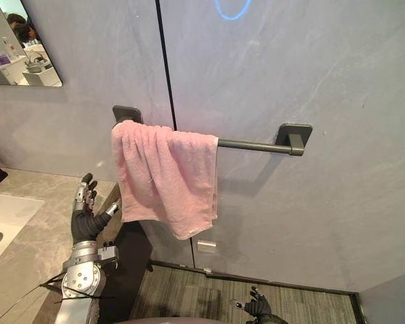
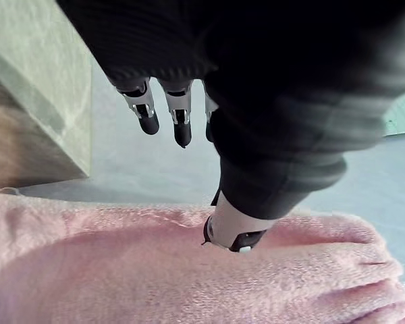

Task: Organize washtable

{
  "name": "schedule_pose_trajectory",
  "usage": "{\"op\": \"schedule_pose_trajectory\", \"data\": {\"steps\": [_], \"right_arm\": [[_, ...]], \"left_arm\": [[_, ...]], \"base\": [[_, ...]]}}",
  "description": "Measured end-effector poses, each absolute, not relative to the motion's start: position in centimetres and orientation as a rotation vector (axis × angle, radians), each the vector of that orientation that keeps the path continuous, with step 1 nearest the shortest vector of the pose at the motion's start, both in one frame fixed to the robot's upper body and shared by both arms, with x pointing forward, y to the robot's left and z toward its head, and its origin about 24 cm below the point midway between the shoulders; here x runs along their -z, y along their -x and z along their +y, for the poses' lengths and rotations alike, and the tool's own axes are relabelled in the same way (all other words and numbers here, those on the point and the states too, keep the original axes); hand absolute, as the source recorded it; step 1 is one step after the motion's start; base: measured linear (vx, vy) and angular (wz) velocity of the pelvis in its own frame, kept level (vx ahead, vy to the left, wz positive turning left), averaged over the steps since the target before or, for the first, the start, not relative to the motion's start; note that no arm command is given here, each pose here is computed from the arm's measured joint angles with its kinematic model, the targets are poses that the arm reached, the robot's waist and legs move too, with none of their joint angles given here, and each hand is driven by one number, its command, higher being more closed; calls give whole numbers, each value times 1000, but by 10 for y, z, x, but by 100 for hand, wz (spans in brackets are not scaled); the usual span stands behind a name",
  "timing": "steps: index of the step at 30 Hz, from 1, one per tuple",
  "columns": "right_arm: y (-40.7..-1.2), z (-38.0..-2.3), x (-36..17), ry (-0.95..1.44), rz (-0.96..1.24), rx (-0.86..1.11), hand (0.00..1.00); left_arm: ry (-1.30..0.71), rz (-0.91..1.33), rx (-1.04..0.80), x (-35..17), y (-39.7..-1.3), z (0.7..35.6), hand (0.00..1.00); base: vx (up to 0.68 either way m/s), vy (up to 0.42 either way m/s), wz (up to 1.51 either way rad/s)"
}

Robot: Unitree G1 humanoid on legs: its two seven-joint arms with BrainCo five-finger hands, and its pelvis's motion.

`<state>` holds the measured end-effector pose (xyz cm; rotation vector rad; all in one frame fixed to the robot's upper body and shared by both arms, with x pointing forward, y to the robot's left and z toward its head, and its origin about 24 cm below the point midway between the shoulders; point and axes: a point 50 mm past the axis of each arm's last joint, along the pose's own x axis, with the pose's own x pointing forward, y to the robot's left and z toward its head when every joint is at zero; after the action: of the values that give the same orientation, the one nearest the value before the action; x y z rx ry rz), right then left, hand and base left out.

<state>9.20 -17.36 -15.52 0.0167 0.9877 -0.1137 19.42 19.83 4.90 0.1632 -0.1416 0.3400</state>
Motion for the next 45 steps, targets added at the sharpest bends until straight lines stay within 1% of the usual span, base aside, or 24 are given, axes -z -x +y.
{"op": "schedule_pose_trajectory", "data": {"steps": [8,14,24,25,30,36,42,45], "right_arm": [[-97,-174,154,3,979,83,0],[-115,-171,150,2,935,51,0],[-117,-170,149,11,929,35,0],[-116,-170,149,11,931,35,0],[-118,-169,148,12,922,30,0],[-139,-164,133,16,809,7,0],[-174,-160,93,63,558,-24,0],[-182,-161,73,88,451,-23,0]], "left_arm": [[-218,-31,-320,-25,-208,212,0],[-244,49,-293,-10,-211,219,0],[-246,49,-237,-9,-219,212,0],[-244,50,-217,-9,-220,208,100],[-235,55,-153,-6,-221,195,100],[-232,55,-142,-6,-221,192,100],[-234,54,-151,-6,-221,193,100],[-237,49,-162,-8,-221,196,100]], "base": [[4,-8,0],[3,-23,-6],[-68,-15,-10],[-67,-13,-5],[-27,-9,-1],[-2,-13,-3],[-37,-14,-5],[-57,-11,-9]]}}
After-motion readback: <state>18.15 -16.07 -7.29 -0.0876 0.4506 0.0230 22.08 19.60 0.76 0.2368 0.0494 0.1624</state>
